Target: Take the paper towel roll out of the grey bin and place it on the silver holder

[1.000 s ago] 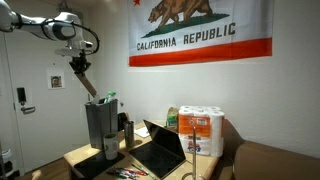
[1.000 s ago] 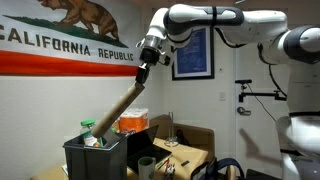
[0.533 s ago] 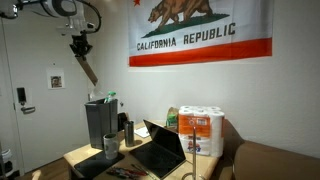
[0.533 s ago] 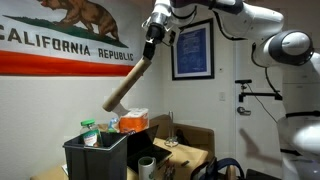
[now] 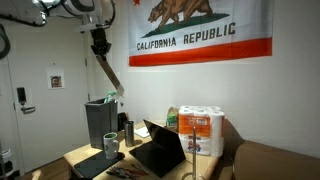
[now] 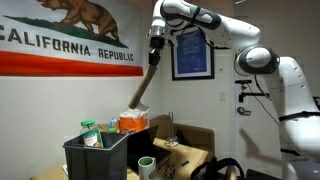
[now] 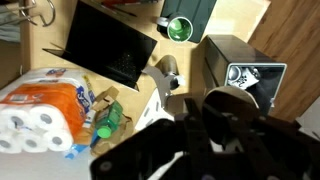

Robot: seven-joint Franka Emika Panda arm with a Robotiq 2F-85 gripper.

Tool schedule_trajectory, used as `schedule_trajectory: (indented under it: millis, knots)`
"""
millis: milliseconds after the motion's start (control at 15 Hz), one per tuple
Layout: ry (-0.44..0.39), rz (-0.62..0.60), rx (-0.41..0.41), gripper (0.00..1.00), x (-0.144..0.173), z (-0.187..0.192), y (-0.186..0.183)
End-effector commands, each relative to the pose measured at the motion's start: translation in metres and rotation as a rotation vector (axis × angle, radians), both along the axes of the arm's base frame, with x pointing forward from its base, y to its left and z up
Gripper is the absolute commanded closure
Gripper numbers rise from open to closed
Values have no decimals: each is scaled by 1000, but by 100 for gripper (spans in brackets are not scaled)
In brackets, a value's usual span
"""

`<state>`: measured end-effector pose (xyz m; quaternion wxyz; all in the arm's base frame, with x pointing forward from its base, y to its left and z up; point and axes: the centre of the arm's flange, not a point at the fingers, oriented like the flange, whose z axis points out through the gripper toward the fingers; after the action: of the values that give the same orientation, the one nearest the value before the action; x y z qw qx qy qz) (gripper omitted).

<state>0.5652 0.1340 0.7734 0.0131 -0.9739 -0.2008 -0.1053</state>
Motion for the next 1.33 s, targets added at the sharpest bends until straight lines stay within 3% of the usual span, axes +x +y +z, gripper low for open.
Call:
schedule_trajectory:
  millis: [0, 600, 667, 1267]
  knots:
    - [58, -127, -8, 95, 51, 28, -36]
    - [149, -339, -10, 96, 46, 4, -131]
    - [132, -295, -28, 96, 28, -22, -123]
    - [135, -292, -29, 93, 29, -24, -122]
